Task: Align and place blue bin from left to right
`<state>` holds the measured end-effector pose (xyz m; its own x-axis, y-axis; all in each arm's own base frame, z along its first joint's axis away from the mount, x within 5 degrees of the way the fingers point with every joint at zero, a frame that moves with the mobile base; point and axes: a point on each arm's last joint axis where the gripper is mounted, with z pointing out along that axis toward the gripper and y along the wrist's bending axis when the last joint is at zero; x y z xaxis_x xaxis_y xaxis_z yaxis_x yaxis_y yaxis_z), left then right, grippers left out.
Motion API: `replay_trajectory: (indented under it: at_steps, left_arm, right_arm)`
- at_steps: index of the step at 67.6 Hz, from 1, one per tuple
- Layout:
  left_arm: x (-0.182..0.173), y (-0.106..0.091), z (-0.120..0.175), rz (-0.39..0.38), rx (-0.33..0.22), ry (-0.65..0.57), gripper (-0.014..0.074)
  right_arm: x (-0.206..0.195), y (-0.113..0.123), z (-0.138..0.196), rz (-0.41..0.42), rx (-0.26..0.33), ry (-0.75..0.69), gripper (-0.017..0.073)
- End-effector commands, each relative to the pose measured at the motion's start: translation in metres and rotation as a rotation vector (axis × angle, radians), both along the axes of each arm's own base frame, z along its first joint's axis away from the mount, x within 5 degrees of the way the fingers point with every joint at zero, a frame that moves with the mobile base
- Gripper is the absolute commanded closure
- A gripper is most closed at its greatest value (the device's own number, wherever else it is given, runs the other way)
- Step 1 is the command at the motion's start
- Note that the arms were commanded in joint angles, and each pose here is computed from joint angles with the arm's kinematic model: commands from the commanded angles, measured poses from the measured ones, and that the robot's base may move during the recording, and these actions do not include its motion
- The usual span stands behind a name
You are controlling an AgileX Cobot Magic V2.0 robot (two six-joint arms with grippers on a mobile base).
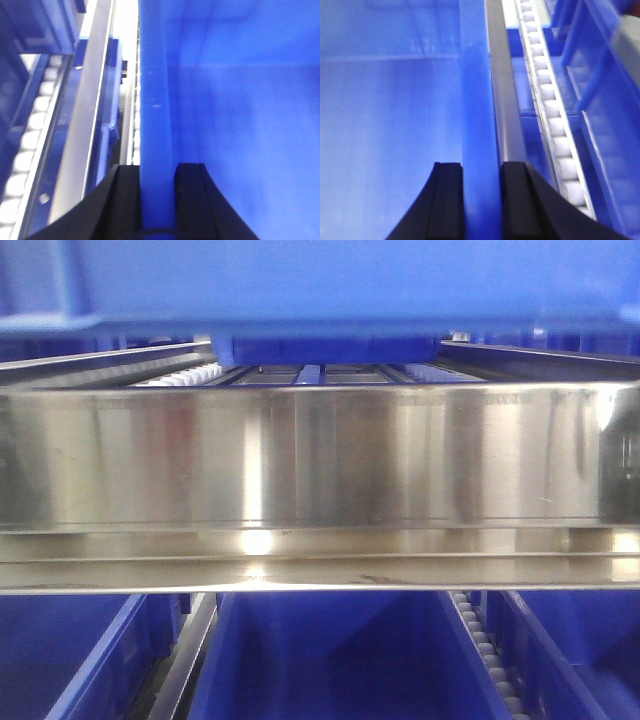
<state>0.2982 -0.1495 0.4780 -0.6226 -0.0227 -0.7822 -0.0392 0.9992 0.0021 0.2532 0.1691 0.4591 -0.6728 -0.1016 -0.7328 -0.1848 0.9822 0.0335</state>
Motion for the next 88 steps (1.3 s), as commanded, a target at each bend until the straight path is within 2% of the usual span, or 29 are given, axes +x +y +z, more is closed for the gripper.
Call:
replay_trajectory:
  at_steps: [1, 12, 21, 37, 51, 59, 70, 88]
  left_arm:
    - [-0.018, -0.006, 0.018, -0.061, -0.06, -0.089, 0.0704]
    - [-0.037, -0.006, 0.016, -0.06, -0.091, -0.081, 0.0704]
    - [-0.055, 0.001, 0.015, -0.019, -0.078, -0.124, 0.0704]
    - [-0.084, 0.01, 0.017, -0.048, -0.099, -0.147, 0.0704]
    - [-0.106, 0.01, 0.003, -0.082, -0.136, -0.161, 0.0704]
    - [-0.118, 0.014, -0.005, -0.078, -0.138, -0.175, 0.0704]
    - [-0.128, 0.016, -0.01, -0.09, -0.15, -0.173, 0.0704]
    - [-0.128, 0.016, -0.01, -0.088, -0.135, -0.189, 0.0704]
  right_arm:
    - [-0.013, 0.002, 0.012, 0.039, 0.069, -0.092, 0.064]
    - [-0.033, 0.001, 0.019, 0.03, 0.099, -0.147, 0.064]
    - [-0.047, 0.005, 0.017, 0.048, 0.113, -0.143, 0.064]
    - [-0.074, 0.001, 0.009, 0.027, 0.121, -0.173, 0.064]
    - [-0.093, -0.01, 0.005, 0.03, 0.141, -0.181, 0.064]
    - [-0.108, -0.015, -0.001, 0.022, 0.163, -0.196, 0.064]
    - [-0.118, -0.017, -0.01, 0.039, 0.152, -0.184, 0.064]
    - [-0.119, -0.017, -0.01, 0.042, 0.15, -0.183, 0.064]
